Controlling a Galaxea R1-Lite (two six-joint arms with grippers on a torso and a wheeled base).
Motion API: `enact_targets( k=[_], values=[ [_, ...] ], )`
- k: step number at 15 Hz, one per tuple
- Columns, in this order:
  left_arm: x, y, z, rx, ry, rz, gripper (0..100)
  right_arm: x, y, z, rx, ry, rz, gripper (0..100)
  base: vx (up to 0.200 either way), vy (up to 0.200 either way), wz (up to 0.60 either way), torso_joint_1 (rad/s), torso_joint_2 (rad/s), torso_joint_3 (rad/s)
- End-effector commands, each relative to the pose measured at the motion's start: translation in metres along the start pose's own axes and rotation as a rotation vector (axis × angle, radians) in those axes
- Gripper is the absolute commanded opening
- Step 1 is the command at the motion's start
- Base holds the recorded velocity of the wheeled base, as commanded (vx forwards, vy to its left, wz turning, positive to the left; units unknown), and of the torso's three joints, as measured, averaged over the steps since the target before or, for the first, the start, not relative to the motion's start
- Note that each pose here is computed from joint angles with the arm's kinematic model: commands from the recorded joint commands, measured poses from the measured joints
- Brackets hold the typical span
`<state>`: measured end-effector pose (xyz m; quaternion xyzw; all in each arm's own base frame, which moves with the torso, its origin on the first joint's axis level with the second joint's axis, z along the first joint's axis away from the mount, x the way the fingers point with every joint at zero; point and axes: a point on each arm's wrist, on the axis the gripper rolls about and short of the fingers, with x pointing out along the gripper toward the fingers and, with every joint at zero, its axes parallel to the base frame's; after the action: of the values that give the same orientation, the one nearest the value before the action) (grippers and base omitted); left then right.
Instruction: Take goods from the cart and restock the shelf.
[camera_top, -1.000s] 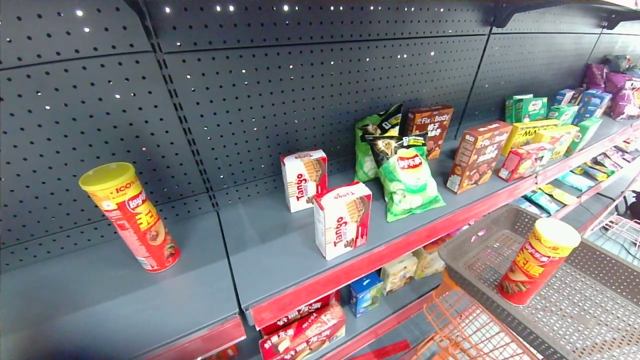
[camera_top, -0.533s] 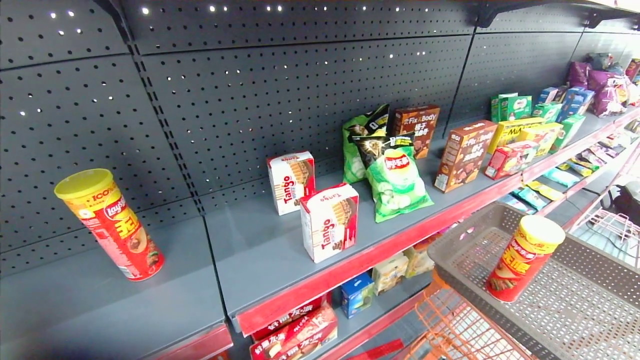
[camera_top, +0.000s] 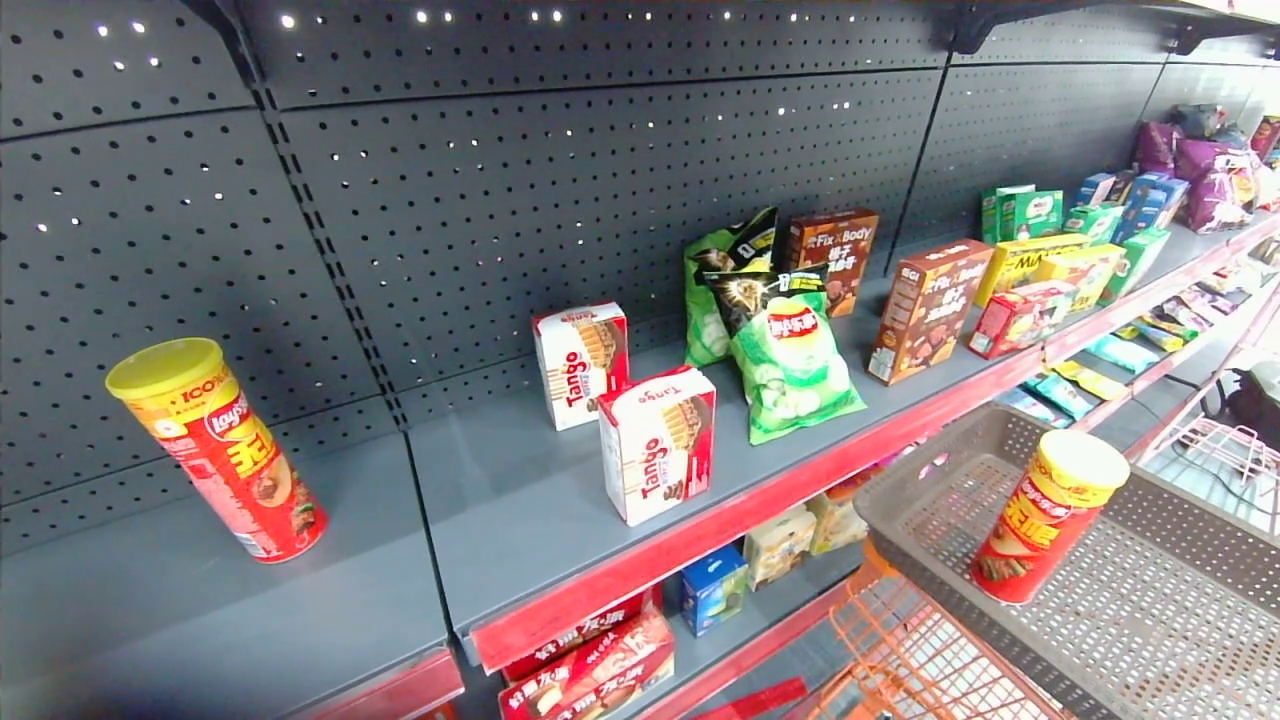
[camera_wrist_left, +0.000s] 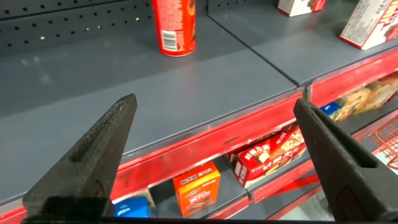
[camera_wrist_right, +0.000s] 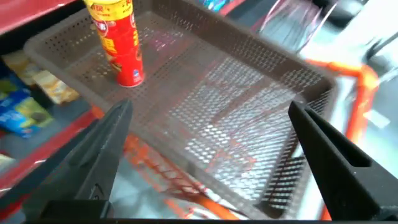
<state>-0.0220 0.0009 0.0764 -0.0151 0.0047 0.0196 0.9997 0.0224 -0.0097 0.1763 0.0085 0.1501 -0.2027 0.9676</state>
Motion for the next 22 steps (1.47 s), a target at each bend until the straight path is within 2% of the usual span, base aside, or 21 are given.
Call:
enact_targets(
  k=[1, 3, 4, 7, 12, 15, 19, 22],
  values=[
    [0.000, 0.000, 0.000, 0.000, 0.001, 0.001, 100, 0.055, 0.011, 0.051, 0.106, 0.102, 0.085, 100, 0.000, 0.000, 0.00, 0.000, 0.00, 0.000],
    [0.000, 0.000, 0.000, 0.000, 0.001, 0.001, 100, 0.059, 0.023, 0.056, 0.081, 0.114, 0.204, 100, 0.000, 0.000, 0.00, 0.000, 0.00, 0.000],
    [0.000, 0.000, 0.000, 0.000, 0.001, 0.001, 100, 0.064, 0.038, 0.051, 0.035, 0.120, 0.306, 100, 0.000, 0.000, 0.00, 0.000, 0.00, 0.000],
    [0.000, 0.000, 0.000, 0.000, 0.001, 0.001, 100, 0.089, 0.060, 0.047, 0.009, 0.088, 0.377, 100, 0.000, 0.000, 0.00, 0.000, 0.00, 0.000],
    [0.000, 0.000, 0.000, 0.000, 0.001, 0.001, 100, 0.111, 0.075, 0.044, -0.056, 0.059, 0.400, 100, 0.000, 0.000, 0.00, 0.000, 0.00, 0.000],
    [0.000, 0.000, 0.000, 0.000, 0.001, 0.001, 100, 0.124, 0.078, 0.032, -0.090, 0.102, 0.388, 100, 0.000, 0.000, 0.00, 0.000, 0.00, 0.000],
    [0.000, 0.000, 0.000, 0.000, 0.001, 0.001, 100, 0.122, 0.078, 0.002, -0.136, 0.140, 0.405, 100, 0.000, 0.000, 0.00, 0.000, 0.00, 0.000],
    [0.000, 0.000, 0.000, 0.000, 0.001, 0.001, 100, 0.124, 0.077, -0.002, -0.160, 0.158, 0.398, 100, 0.000, 0.000, 0.00, 0.000, 0.00, 0.000]
  ],
)
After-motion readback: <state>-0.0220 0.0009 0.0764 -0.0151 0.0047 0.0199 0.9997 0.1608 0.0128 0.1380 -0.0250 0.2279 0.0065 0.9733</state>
